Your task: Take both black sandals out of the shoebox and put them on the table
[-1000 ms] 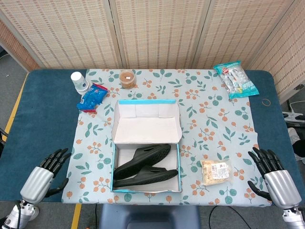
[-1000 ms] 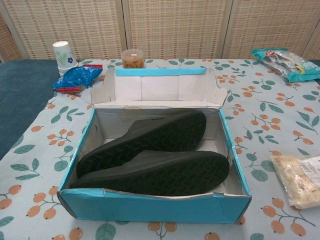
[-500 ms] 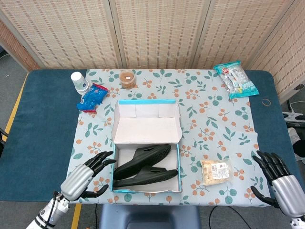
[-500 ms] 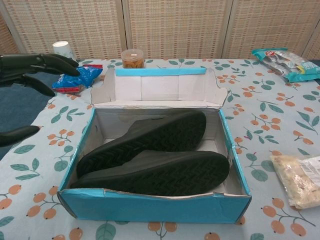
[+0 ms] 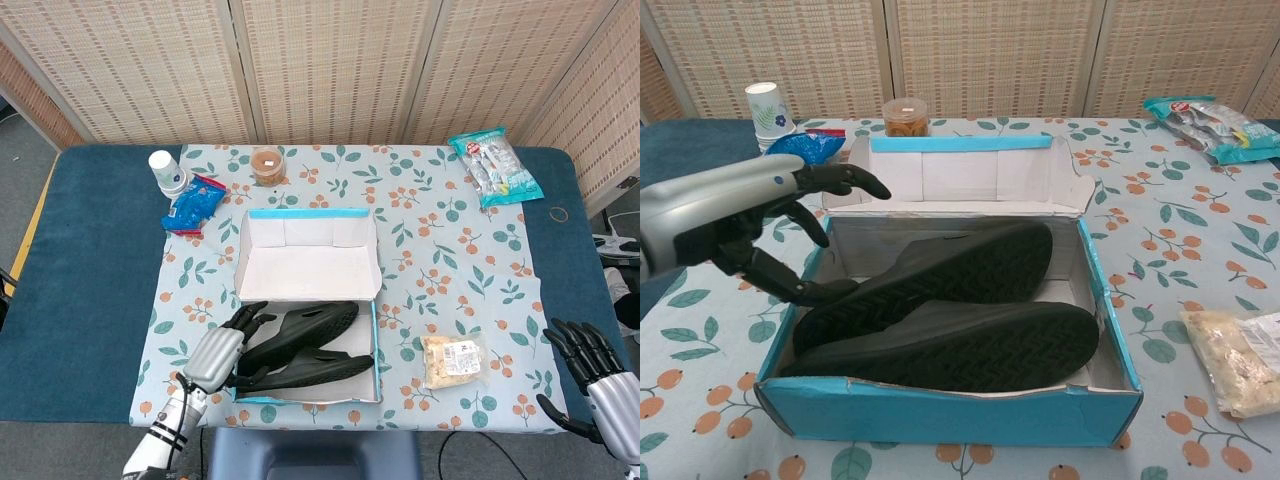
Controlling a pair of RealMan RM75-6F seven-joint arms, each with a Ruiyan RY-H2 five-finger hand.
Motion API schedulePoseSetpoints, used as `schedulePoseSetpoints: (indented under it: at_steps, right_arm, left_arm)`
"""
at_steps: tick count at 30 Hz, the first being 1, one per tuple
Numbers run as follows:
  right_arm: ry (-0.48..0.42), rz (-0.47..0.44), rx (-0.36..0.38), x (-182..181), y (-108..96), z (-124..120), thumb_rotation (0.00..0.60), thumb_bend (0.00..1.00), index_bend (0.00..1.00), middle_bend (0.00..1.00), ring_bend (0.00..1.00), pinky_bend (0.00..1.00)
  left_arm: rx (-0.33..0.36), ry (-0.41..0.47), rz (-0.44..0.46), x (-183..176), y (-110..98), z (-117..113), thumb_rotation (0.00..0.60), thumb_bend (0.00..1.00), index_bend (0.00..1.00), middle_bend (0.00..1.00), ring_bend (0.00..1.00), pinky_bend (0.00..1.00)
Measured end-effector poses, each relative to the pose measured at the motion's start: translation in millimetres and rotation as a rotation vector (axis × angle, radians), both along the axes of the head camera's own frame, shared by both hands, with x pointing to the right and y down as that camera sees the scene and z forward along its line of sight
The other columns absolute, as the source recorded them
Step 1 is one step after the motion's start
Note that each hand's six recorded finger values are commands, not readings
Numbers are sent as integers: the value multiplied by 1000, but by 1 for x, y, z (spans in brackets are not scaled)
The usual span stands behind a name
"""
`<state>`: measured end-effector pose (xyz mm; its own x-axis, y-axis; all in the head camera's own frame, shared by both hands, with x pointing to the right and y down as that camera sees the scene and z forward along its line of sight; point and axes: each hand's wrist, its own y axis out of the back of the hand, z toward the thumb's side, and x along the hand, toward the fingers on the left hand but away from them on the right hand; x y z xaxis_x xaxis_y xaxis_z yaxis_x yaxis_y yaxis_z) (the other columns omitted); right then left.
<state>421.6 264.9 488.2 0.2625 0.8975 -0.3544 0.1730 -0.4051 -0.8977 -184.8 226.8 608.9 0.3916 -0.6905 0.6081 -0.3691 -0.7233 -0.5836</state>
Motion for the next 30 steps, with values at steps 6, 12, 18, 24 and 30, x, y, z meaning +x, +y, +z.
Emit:
schedulePoseSetpoints:
  at_steps: [6, 12, 18, 24, 30]
  right_arm:
    - [-8, -3, 4, 1, 0, -2, 558, 200, 0, 0, 0, 0]
    - [-5, 1, 0, 2, -1, -2, 557, 200, 0, 0, 0, 0]
    - [-1, 1, -1, 2, -1, -1, 556, 200, 0, 0, 0, 0]
    - [-1, 4, 1, 2, -1, -2, 556, 200, 0, 0, 0, 0]
    - [0, 5, 0, 3, -1, -2, 555, 200, 0, 0, 0, 0]
  left_arm:
    - [21, -53, -11, 15, -3, 16, 600, 309, 137, 49, 77, 340]
    - [52, -128, 3, 20, -3, 24, 600, 309, 139, 60, 87, 337]
    - [34, -160, 13, 24, 0, 32, 600, 315, 185, 129, 153, 375]
    - [62, -179, 44, 31, 5, 37, 600, 324, 215, 187, 187, 385]
    - [82, -201, 54, 32, 6, 42, 600, 330, 239, 221, 204, 386]
